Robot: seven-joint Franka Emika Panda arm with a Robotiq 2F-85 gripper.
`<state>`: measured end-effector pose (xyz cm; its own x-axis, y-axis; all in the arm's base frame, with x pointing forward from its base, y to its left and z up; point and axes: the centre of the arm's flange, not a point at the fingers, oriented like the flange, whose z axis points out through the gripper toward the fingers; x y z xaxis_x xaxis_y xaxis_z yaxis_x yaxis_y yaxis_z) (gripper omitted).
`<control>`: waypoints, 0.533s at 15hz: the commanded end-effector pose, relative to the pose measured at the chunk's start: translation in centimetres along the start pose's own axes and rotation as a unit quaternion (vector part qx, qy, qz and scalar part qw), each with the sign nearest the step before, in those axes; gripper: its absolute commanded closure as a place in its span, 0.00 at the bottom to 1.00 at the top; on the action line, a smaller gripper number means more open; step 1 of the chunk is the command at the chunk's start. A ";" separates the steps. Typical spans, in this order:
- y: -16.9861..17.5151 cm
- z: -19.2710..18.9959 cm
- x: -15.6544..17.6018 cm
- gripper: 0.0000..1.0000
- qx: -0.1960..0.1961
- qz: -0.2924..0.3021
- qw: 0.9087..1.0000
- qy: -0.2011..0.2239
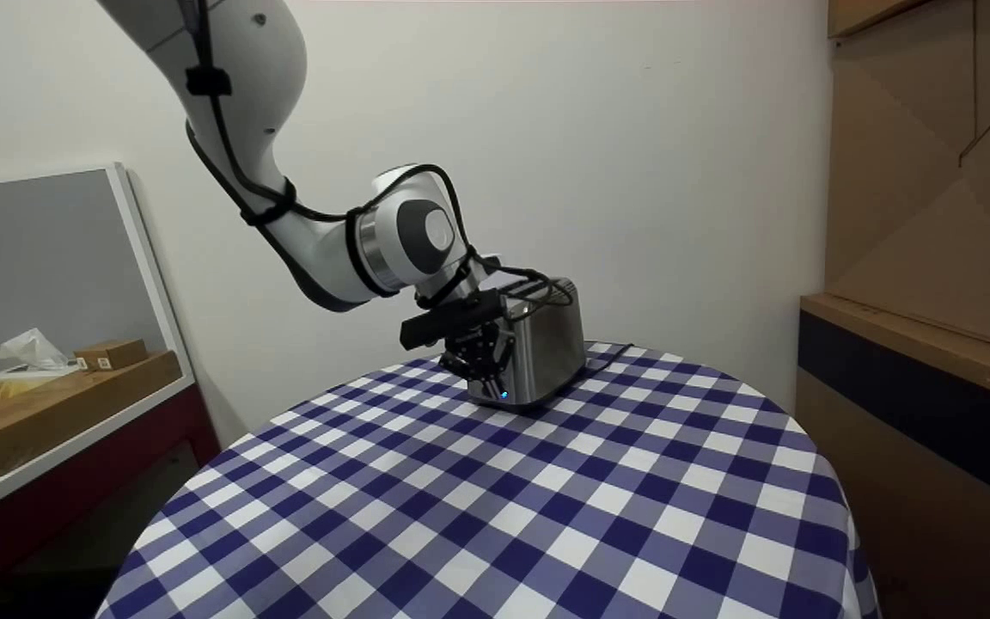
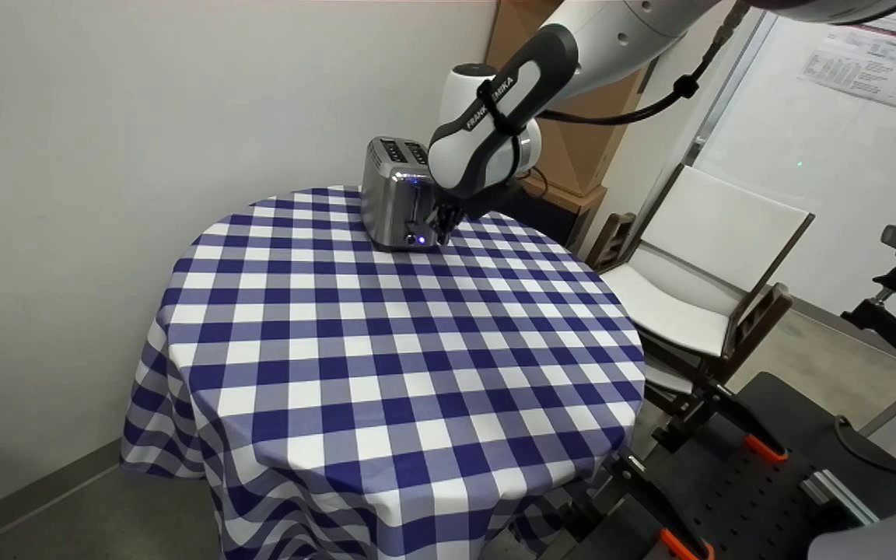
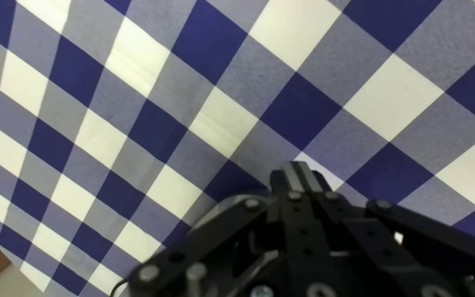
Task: Turn on and off the toaster
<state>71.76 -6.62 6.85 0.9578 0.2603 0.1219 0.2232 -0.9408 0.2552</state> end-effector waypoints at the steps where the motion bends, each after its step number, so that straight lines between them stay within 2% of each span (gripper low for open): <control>1: 0.0 1.4 2.2 1.00 -0.012 -0.010 0.999 0.030; 8: -0.3 2.3 3.1 1.00 -0.006 -0.005 0.999 0.034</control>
<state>73.59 -5.94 5.70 0.9449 0.2795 0.1703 0.2291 -0.9364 0.2658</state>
